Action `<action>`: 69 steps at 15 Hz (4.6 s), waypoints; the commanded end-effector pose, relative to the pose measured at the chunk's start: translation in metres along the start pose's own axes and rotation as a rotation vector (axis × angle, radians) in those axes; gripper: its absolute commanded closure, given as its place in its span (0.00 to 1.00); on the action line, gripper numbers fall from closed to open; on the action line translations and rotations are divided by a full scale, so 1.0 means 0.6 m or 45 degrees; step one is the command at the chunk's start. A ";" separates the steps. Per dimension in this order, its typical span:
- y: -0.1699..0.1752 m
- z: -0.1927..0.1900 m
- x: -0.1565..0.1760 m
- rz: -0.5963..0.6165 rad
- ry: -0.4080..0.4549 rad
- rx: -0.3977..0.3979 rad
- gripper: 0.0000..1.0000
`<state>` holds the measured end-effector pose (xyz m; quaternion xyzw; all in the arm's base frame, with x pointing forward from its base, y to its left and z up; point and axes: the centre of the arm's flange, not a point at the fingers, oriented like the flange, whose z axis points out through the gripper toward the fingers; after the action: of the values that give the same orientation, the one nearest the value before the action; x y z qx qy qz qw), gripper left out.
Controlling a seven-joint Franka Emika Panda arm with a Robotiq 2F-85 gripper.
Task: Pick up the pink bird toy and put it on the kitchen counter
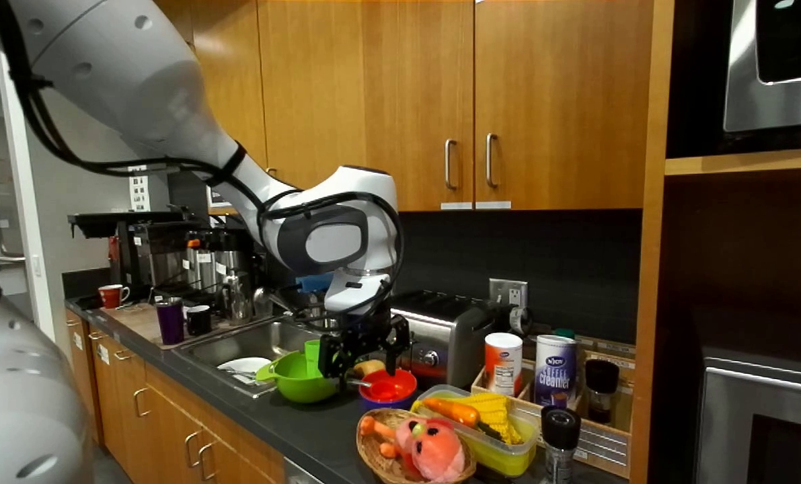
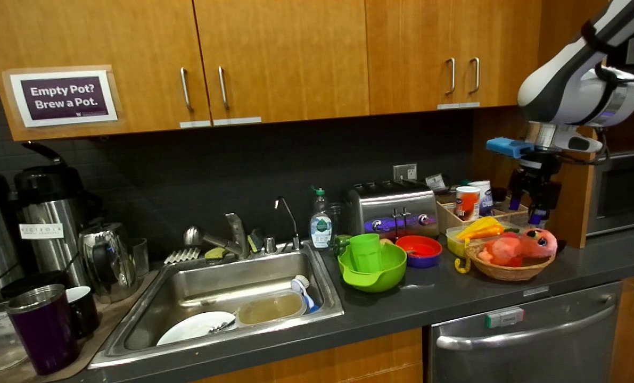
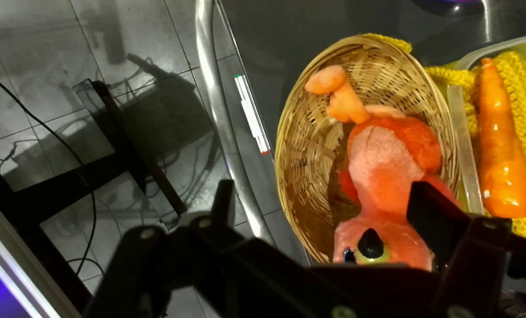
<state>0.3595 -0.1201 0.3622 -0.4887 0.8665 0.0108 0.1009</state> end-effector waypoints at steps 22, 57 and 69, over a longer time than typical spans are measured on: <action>-0.126 0.133 0.136 0.253 -0.163 -0.165 0.00; -0.153 0.168 0.068 0.122 0.055 -0.100 0.00; -0.149 0.192 0.066 0.128 0.074 -0.112 0.39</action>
<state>0.4304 -0.1903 0.2481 -0.4531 0.8886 0.0478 0.0539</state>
